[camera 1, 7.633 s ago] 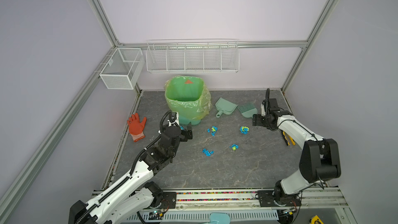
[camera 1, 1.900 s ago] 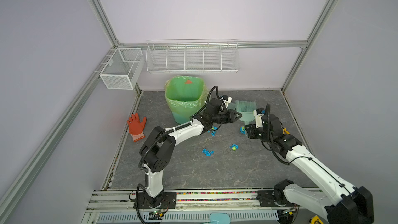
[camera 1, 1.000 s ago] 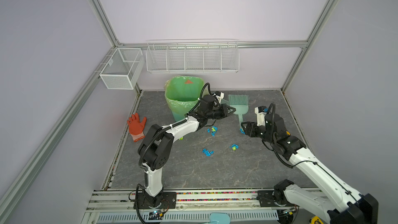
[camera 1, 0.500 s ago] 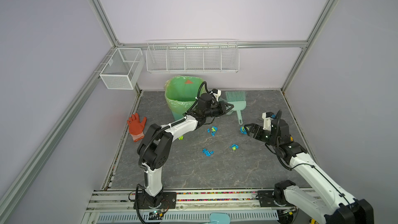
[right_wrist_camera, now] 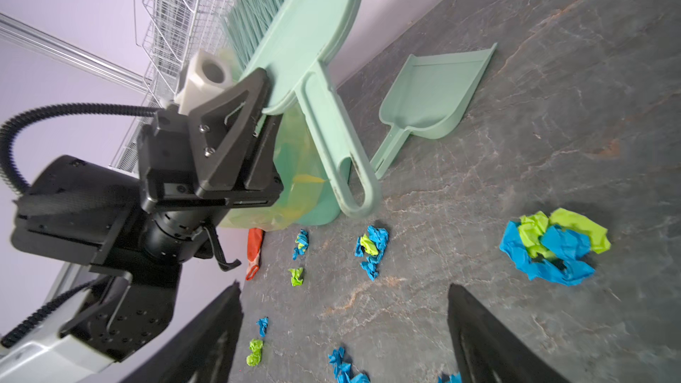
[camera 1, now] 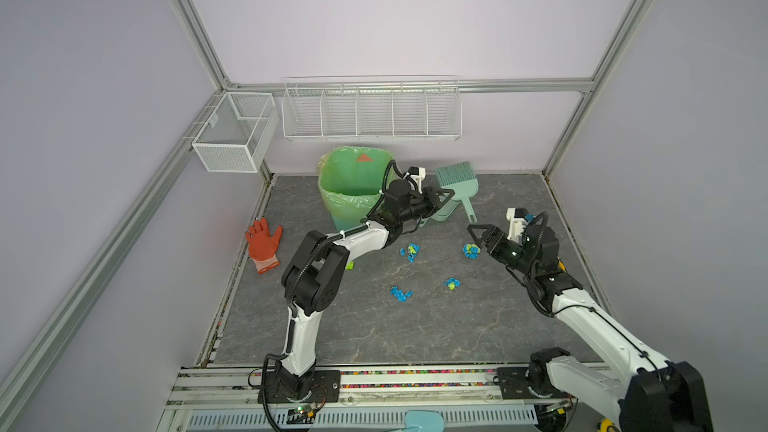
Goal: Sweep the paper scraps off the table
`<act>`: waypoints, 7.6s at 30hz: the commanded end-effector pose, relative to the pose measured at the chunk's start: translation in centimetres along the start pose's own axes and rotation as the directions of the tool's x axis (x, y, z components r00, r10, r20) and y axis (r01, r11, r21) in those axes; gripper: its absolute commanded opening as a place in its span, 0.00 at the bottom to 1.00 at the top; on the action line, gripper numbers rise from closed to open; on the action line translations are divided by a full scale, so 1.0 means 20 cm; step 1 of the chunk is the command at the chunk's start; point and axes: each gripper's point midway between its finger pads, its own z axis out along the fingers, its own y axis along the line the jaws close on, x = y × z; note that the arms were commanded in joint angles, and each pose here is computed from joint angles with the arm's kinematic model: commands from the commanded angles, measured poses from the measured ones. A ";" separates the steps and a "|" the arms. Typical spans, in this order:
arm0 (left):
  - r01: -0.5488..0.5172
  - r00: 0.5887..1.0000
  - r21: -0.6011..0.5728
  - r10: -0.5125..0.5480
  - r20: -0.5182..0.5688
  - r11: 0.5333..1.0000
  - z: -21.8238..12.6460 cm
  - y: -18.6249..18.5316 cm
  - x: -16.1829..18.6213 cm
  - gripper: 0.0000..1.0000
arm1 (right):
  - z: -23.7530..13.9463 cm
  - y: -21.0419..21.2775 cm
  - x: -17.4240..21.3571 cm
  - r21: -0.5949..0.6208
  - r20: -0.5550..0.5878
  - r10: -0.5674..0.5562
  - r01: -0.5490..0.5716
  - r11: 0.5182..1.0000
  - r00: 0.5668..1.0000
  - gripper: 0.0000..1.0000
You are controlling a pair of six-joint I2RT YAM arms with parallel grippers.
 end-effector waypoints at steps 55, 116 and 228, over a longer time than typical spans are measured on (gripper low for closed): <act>-0.026 0.998 0.110 0.020 0.055 0.994 -0.07 -0.07 -0.07 0.09 | 0.24 0.21 -0.29 -0.512 0.087 0.200 -0.128 0.850 0.976 0.07; -0.782 0.599 -0.451 0.318 -0.735 0.431 -0.20 0.52 0.08 1.00 | -0.63 -0.23 0.01 0.475 -0.126 -0.202 0.238 0.847 0.971 0.07; -0.792 0.596 -0.507 0.247 -0.764 0.342 -0.29 0.56 0.12 0.00 | -0.69 -0.28 -0.01 0.599 -0.255 -0.146 0.275 0.752 0.956 0.07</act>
